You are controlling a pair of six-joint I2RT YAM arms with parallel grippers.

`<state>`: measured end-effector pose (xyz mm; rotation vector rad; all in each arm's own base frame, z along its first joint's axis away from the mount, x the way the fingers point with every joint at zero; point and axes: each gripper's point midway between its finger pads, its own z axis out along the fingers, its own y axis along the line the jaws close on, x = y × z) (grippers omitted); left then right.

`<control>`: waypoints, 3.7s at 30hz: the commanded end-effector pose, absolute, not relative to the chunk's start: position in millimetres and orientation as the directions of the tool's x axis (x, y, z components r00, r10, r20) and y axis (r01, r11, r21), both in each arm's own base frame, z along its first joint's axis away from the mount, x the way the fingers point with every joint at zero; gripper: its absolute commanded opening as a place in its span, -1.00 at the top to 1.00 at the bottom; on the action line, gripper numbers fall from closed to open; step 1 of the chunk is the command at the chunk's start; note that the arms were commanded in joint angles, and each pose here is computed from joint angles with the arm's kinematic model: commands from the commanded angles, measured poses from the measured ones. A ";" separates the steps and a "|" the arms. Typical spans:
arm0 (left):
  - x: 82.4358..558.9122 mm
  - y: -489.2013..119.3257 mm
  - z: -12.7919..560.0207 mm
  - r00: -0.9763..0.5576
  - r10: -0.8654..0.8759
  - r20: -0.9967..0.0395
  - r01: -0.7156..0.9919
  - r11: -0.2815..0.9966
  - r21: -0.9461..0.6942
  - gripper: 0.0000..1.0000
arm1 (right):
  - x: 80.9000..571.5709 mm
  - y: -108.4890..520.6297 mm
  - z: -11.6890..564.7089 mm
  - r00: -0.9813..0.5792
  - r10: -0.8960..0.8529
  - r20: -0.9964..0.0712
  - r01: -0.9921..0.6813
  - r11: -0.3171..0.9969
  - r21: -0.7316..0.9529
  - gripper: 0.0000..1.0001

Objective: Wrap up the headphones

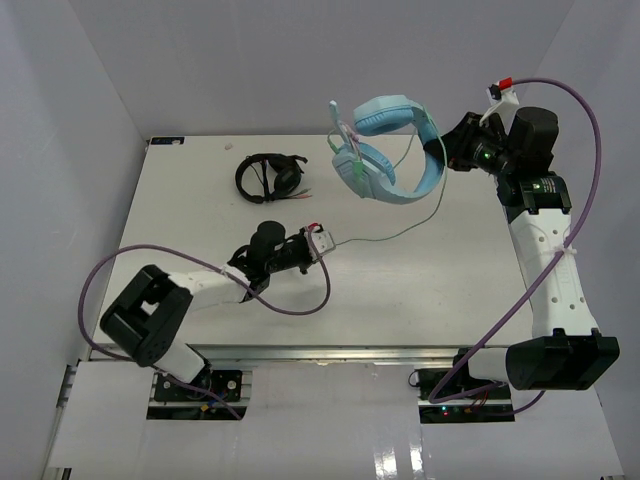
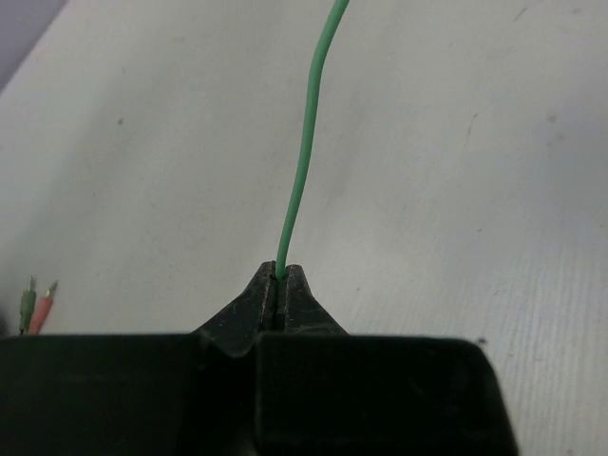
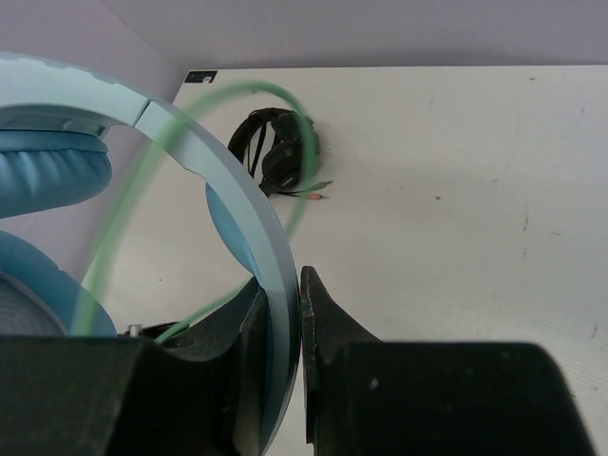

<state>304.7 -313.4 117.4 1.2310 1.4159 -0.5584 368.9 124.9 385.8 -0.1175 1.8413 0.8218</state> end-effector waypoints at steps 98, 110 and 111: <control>76.9 -391.8 325.2 -0.366 0.241 -0.899 0.913 -0.093 -0.396 1.00 | 425.9 160.3 254.9 -0.634 0.160 -0.757 -0.315 0.840 0.441 0.85; 74.0 -375.4 266.1 -0.394 0.356 -0.847 0.904 -0.014 -0.427 1.00 | 418.1 160.0 270.3 -0.604 0.141 -0.784 -0.356 0.833 0.424 0.85; 75.2 -370.6 263.8 -0.396 0.353 -0.848 0.908 0.008 -0.420 1.00 | 417.0 159.2 273.8 -0.593 0.133 -0.794 -0.365 0.834 0.413 0.85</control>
